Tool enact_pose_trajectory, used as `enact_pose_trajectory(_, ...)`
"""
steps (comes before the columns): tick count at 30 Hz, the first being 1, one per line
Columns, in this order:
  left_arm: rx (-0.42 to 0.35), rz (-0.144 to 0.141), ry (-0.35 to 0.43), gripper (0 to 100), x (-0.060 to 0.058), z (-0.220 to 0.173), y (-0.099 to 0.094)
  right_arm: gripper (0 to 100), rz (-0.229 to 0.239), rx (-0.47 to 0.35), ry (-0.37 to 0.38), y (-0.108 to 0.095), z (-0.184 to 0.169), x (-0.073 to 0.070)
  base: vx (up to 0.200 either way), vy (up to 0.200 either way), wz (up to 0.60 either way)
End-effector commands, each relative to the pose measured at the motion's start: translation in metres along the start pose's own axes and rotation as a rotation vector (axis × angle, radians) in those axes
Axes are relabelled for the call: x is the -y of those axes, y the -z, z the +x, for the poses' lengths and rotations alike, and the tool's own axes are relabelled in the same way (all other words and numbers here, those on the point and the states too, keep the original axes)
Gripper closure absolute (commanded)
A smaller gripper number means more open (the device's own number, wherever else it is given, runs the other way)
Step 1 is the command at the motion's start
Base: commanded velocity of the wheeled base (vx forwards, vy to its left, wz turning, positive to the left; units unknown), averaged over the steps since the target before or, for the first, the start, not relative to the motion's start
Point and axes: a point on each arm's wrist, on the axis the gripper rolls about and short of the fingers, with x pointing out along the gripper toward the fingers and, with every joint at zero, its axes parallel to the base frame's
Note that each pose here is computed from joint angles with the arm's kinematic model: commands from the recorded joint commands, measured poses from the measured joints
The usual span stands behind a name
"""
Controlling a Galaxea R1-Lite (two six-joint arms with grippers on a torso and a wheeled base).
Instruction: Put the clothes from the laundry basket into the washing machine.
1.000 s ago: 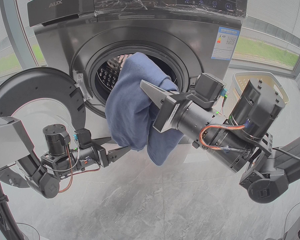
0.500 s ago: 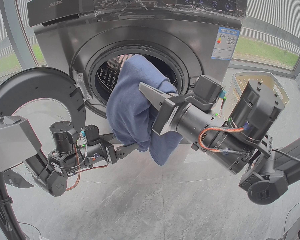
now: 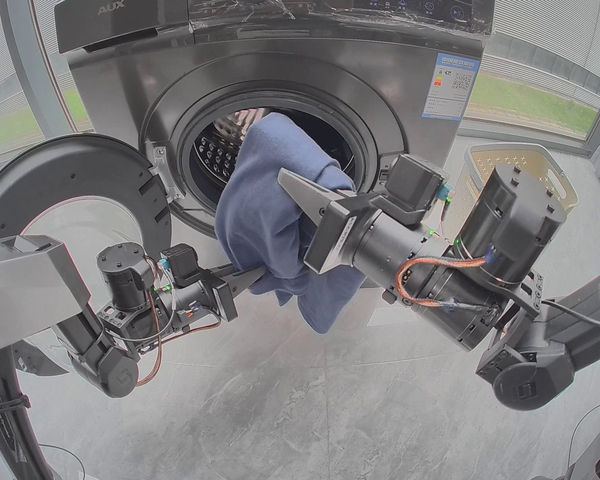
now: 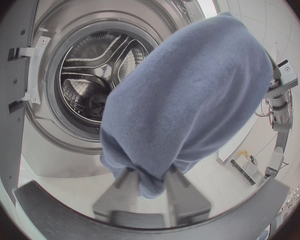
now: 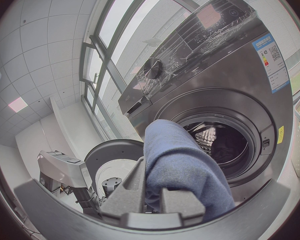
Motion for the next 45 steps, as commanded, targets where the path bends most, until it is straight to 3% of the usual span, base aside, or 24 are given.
enact_pose_trajectory(1,0.007,0.004,-0.011,100,0.003,-0.008,0.004,100,-0.004,-0.011,0.012,0.004,0.001,0.004,0.0,0.0,0.0)
enact_pose_trajectory(8,0.003,0.018,-0.006,100,0.02,-0.036,-0.003,100,-0.007,-0.03,0.026,0.01,0.003,0.009,0.0,0.0,0.0)
enact_pose_trajectory(11,0.003,0.017,0.01,100,0.037,-0.063,-0.012,100,-0.011,-0.055,0.044,0.02,0.001,0.017,0.0,0.0,0.0)
enact_pose_trajectory(16,0.048,0.033,0.12,100,0.066,-0.086,-0.03,100,-0.023,-0.115,0.078,0.043,-0.002,0.03,0.0,0.0,0.0)
enact_pose_trajectory(21,0.108,0.056,0.171,100,0.081,-0.09,-0.045,100,-0.029,-0.149,0.082,0.065,0.001,0.034,0.0,0.0,0.0)
enact_pose_trajectory(29,0.142,0.068,0.178,100,0.082,-0.088,-0.054,100,-0.034,-0.175,0.086,0.082,0.001,0.038,0.0,0.0,0.0)
enact_pose_trajectory(30,0.148,0.071,0.179,100,0.082,-0.087,-0.055,0,-0.034,-0.179,0.087,0.084,0.0,0.038,0.0,0.0,0.0)
enact_pose_trajectory(35,0.181,0.078,0.173,100,0.08,-0.084,-0.063,0,-0.039,-0.236,0.1,0.094,-0.011,0.041,0.0,0.0,0.0)
enact_pose_trajectory(39,0.241,0.052,0.125,100,0.079,-0.078,-0.074,0,-0.092,-0.339,0.121,0.111,-0.034,0.048,0.0,0.0,0.0)
enact_pose_trajectory(45,0.291,0.049,0.088,100,0.078,-0.071,-0.084,0,-0.113,-0.388,0.129,0.119,-0.05,0.05,0.0,0.0,0.0)
